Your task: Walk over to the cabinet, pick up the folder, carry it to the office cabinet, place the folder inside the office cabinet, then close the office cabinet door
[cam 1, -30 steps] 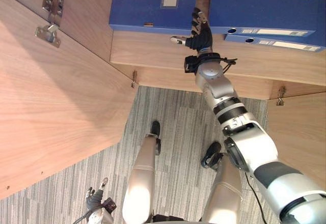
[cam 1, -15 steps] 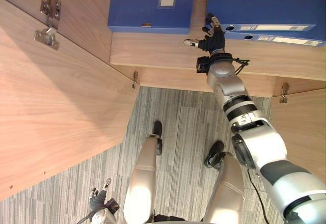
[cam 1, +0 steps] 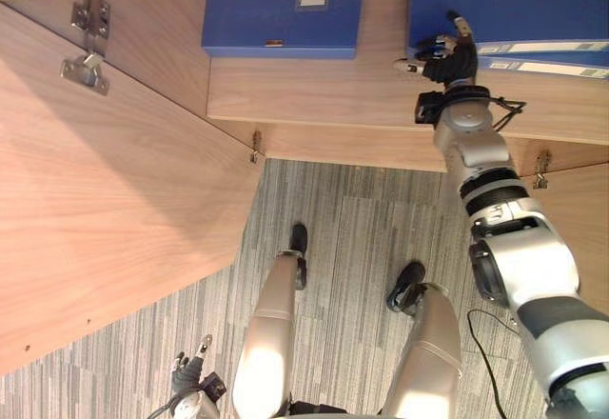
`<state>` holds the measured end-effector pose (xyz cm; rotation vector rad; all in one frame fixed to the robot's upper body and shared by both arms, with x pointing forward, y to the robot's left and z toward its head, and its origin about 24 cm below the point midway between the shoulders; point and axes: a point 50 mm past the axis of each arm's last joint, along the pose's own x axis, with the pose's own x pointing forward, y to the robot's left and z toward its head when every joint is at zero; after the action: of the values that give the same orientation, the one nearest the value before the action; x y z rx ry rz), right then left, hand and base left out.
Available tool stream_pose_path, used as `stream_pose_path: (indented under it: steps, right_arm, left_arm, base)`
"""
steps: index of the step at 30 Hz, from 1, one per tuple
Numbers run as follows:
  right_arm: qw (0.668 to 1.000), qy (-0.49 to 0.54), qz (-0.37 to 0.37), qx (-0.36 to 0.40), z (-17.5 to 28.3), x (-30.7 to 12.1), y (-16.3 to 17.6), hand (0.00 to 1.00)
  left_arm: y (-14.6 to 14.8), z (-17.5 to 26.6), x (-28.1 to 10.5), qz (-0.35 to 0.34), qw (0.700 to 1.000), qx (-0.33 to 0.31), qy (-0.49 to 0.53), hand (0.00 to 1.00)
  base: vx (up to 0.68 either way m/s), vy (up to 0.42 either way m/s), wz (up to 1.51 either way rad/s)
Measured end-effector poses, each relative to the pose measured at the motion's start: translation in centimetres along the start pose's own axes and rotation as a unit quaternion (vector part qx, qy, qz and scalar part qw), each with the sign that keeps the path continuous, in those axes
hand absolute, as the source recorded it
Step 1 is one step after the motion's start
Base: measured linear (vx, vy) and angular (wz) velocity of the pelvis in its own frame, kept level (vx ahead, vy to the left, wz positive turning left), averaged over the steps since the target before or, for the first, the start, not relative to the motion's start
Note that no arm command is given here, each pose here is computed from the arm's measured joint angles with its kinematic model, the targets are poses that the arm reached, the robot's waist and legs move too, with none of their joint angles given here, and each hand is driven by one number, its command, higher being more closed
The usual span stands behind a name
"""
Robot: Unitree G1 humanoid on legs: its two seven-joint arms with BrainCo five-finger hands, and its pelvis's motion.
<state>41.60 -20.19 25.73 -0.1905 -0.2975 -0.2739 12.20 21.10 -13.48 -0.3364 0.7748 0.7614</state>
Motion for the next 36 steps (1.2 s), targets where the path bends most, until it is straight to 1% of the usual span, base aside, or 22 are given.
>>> stream_pose_path:
  steps: [2,8,15,17,20,22,24,28,29,30,32,36]
  right_arm:
    - [1.0,-0.003,-0.014,-0.009,0.2,0.2,-1.2,0.0]
    - [0.999,-0.003,-0.036,-0.007,0.4,0.4,-2.9,0.0]
    - [0.999,-0.004,-0.035,-0.009,0.4,0.5,-2.9,0.0]
    - [1.0,-0.008,-0.026,-0.012,0.6,0.4,-2.5,0.0]
    - [0.999,-0.028,0.004,-0.04,1.1,0.1,-0.9,0.0]
    - [0.995,-0.061,0.039,-0.064,1.9,-0.7,1.2,0.0]
    - [0.99,-0.096,0.064,-0.083,2.5,-1.6,2.5,0.0]
    - [0.976,-0.153,0.082,-0.132,3.3,-2.9,4.1,0.0]
    - [0.972,-0.154,0.083,-0.156,2.8,-3.0,4.2,0.0]
    - [0.971,-0.153,0.084,-0.162,2.7,-3.1,4.2,0.0]
    - [0.966,-0.132,0.095,-0.203,1.0,-3.3,4.5,0.0]
    - [0.962,-0.088,0.105,-0.235,-1.0,-3.1,4.6,0.0]
  left_arm:
    - [-0.1,0.0,0.0,-0.003,1.0,0.002,0.0,0.0]
    - [-0.2,0.0,0.0,-0.008,1.0,0.002,0.0,0.0]
    - [-0.3,0.0,-0.1,-0.012,1.0,0.005,0.0,0.0]
    - [-0.4,-0.1,-0.1,-0.013,1.0,0.005,0.0,0.0]
    - [-0.4,-0.1,-0.1,-0.014,1.0,0.006,0.0,0.0]
    - [-0.2,0.1,0.0,-0.012,1.0,0.006,-0.005,0.0]
    - [-0.2,0.2,0.0,-0.01,1.0,-0.002,-0.009,0.0]
    - [-0.1,0.3,0.0,-0.003,1.0,-0.005,-0.01,0.0]
    - [-0.1,0.3,0.0,-0.002,1.0,-0.005,-0.009,0.0]
    - [-0.1,0.3,0.0,-0.002,1.0,-0.005,-0.009,0.0]
    - [0.1,0.2,0.1,0.002,1.0,-0.005,-0.008,0.0]
    - [0.6,0.4,0.2,0.012,1.0,-0.011,-0.009,0.0]
  base:
    - [0.0,0.018,-0.01]
    - [0.0,0.022,-0.02]
    - [0.0,0.028,-0.04]
    - [0.0,0.029,-0.07]
    - [0.0,0.029,-0.06]
    - [0.0,0.028,-0.14]
    - [0.0,0.013,-0.05]
    - [0.0,0.0,0.0]
    - [0.01,0.011,-0.03]
    - [0.02,0.046,-0.06]
    - [0.01,0.051,-0.05]
    - [0.0,0.021,-0.06]
